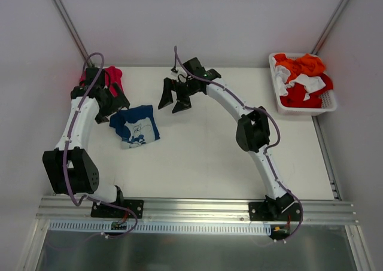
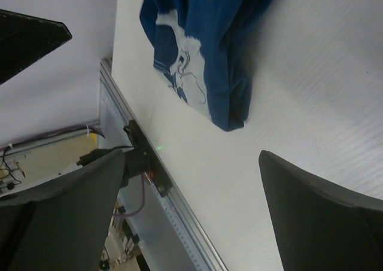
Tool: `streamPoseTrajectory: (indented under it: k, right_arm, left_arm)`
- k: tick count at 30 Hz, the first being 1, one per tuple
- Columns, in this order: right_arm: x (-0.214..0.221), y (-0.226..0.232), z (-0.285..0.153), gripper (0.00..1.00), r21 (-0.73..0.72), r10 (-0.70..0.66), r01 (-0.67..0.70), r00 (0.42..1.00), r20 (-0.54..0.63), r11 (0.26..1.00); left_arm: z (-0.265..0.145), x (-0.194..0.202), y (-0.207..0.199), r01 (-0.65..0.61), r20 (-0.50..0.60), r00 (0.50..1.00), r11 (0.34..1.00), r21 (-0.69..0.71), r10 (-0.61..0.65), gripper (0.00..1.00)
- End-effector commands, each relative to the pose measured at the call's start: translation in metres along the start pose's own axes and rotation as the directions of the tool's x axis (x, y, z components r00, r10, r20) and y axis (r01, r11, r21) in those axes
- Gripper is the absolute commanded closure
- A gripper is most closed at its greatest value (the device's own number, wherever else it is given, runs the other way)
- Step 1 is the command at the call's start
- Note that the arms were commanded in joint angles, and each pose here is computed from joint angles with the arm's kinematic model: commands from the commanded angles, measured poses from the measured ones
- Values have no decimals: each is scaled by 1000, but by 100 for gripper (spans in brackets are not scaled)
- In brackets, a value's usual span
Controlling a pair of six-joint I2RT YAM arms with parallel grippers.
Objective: Fold and stack the t-shirts
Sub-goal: Put the neatly folded tshirt into the corner of the board with both arms
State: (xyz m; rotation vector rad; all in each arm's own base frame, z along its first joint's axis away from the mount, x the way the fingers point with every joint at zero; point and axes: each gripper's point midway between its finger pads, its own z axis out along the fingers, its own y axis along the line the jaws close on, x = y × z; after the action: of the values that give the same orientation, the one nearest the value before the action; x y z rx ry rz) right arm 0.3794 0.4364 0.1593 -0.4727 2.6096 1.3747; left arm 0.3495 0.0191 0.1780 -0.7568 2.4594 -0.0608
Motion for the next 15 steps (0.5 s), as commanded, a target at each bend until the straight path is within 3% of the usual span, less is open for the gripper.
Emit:
streamPoseTrajectory:
  k: [1,4,6,9,12,15]
  right_arm:
    - [26,3,-23,1,82,-5,10,998,-61,997]
    - [51,-12,-20,1,122,15,2,991,-133,993]
    - [59,-20,-18,1,149,-22,45,989,-148,988]
    - [70,-26,-6,0,144,5,23,983,-185,989]
    - [65,-31,4,1,161,-5,34,984,-178,986]
    - [60,-27,7,0,159,-7,35,985,-170,987]
  left_arm:
    - [2,44,-2,93,-178,981,993,78,-78,1]
    - [7,70,6,111,-211,973,990,84,-91,1]
    - [5,63,5,100,-126,989,984,147,-82,1]
    - [11,80,21,118,-150,984,984,130,-98,1]
    - [16,92,48,150,-175,973,989,-10,-150,1]
    - [15,87,69,140,-117,981,983,-116,-154,1]
